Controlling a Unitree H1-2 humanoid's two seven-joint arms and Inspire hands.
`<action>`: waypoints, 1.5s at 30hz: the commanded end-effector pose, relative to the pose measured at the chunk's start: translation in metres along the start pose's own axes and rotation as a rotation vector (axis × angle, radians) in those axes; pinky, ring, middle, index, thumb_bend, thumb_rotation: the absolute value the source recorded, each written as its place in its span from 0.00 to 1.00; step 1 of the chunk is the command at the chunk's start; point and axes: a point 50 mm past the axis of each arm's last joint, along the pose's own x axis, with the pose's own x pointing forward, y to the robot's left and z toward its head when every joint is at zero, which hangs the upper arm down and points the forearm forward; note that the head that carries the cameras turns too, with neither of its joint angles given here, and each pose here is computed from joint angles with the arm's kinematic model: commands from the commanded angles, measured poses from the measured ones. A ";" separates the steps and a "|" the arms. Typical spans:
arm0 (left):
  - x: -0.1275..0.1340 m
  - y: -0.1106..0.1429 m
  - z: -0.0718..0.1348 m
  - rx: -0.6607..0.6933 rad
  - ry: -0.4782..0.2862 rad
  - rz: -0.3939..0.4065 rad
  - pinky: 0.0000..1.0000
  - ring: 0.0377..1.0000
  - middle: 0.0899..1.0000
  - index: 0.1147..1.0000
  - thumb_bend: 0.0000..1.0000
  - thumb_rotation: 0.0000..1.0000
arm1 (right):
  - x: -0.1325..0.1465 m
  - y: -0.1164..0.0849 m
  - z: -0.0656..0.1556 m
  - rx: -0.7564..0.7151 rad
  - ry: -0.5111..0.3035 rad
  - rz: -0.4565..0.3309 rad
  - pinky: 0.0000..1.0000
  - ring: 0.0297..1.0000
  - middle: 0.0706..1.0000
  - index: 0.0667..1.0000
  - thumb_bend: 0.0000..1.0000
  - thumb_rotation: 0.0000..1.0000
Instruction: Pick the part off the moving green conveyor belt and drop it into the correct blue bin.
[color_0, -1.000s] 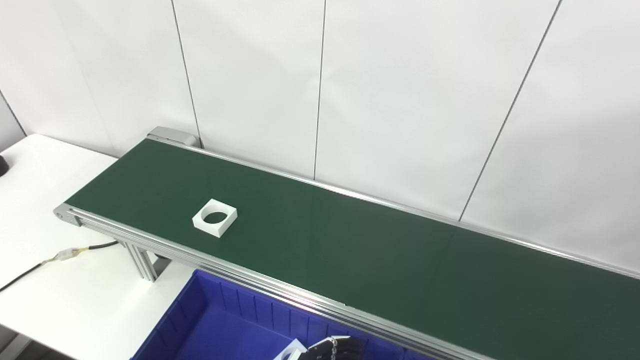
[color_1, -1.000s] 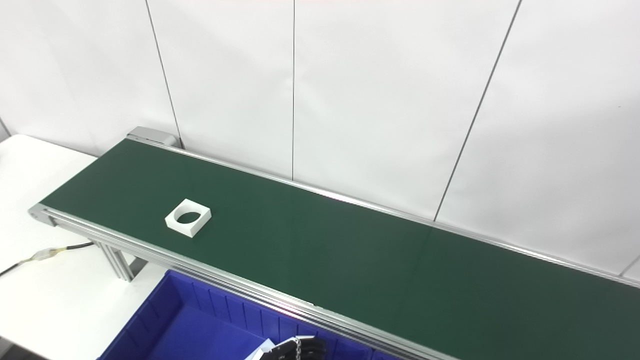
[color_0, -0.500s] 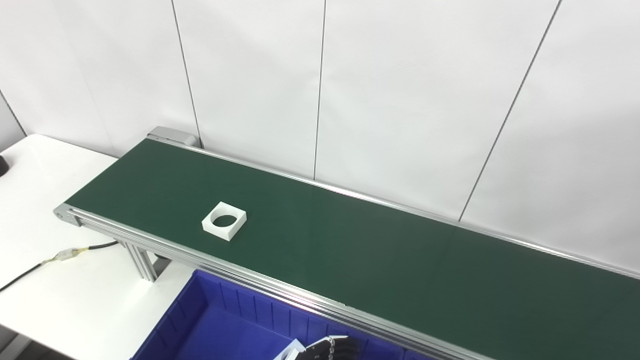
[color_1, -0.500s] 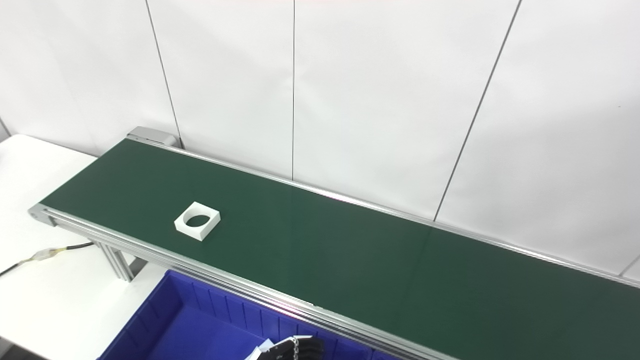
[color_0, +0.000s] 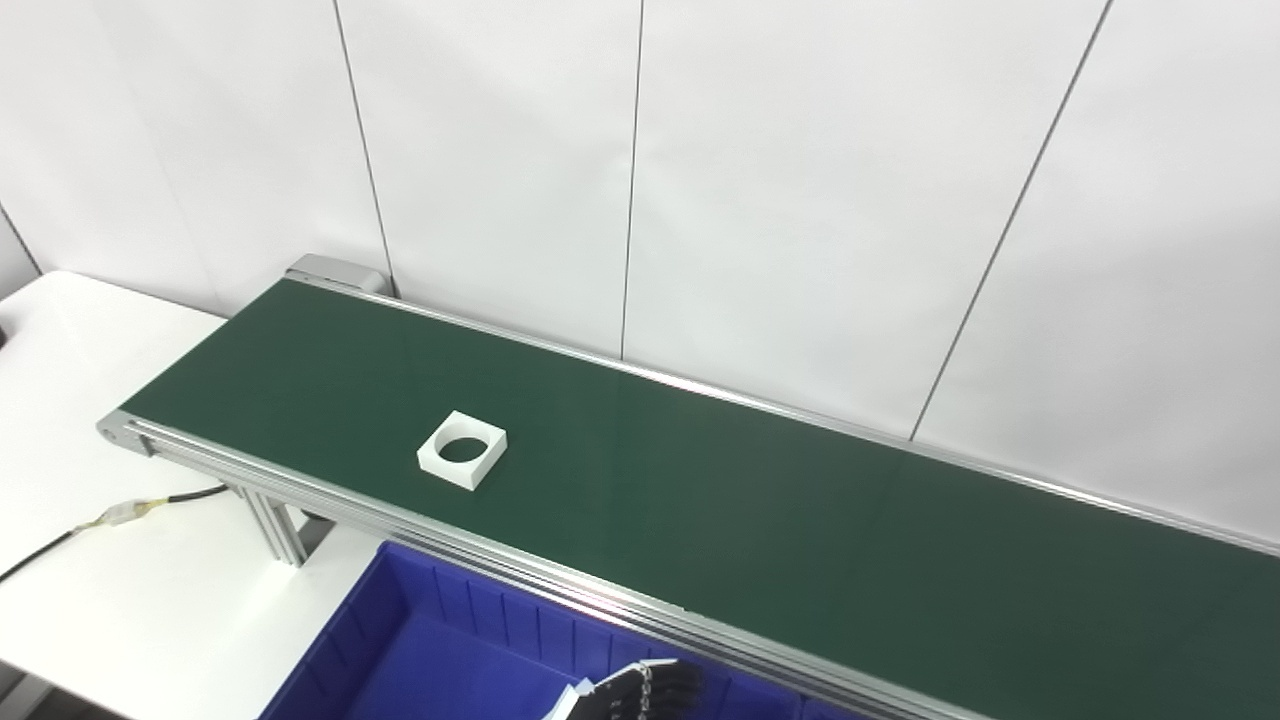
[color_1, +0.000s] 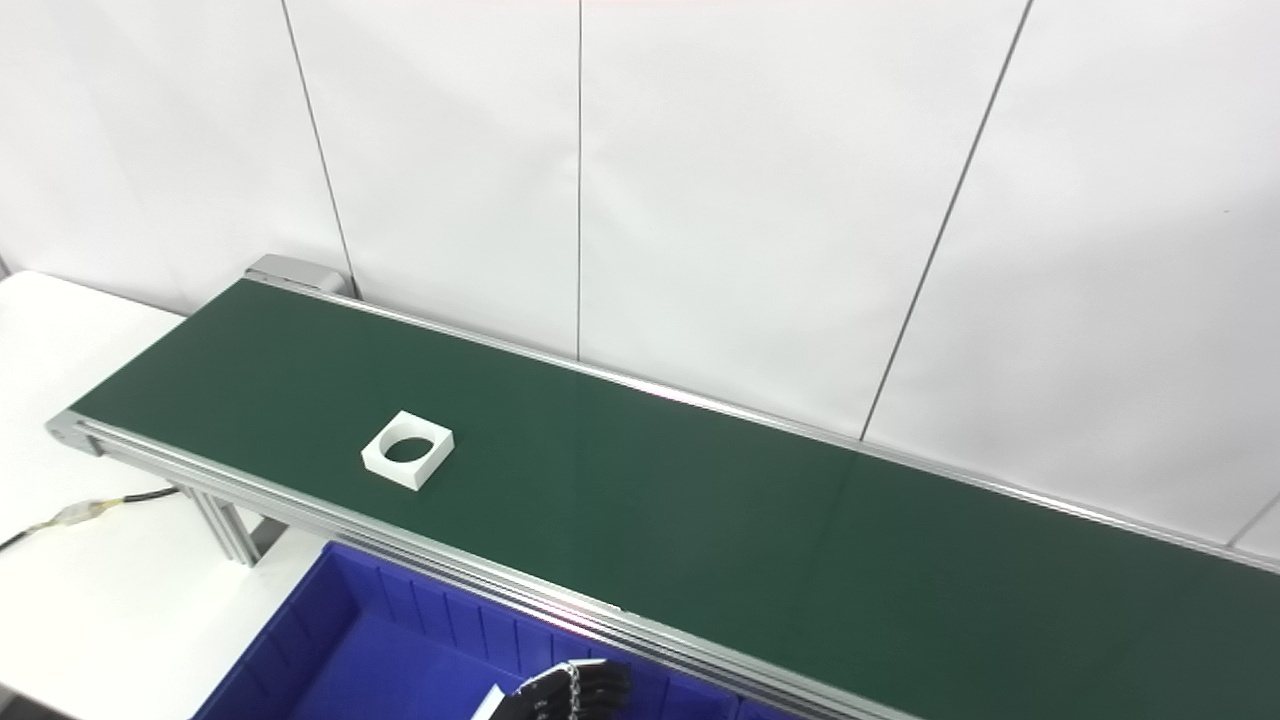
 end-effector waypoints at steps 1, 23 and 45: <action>0.008 0.006 0.018 -0.002 -0.099 -0.025 0.74 0.74 0.75 0.73 0.83 0.00 | 0.003 0.004 0.011 0.020 -0.079 -0.003 0.61 0.68 0.76 0.81 0.63 0.02; 0.080 0.041 0.150 0.131 -0.493 0.033 0.81 0.79 0.78 0.79 0.59 0.05 | 0.013 0.008 0.013 0.019 -0.091 -0.001 0.60 0.67 0.74 0.79 0.69 0.01; 0.180 0.113 0.234 0.563 -0.471 -0.110 0.76 0.80 0.85 0.83 0.71 0.10 | 0.022 0.011 0.019 -0.003 -0.117 0.014 0.61 0.67 0.75 0.79 0.68 0.00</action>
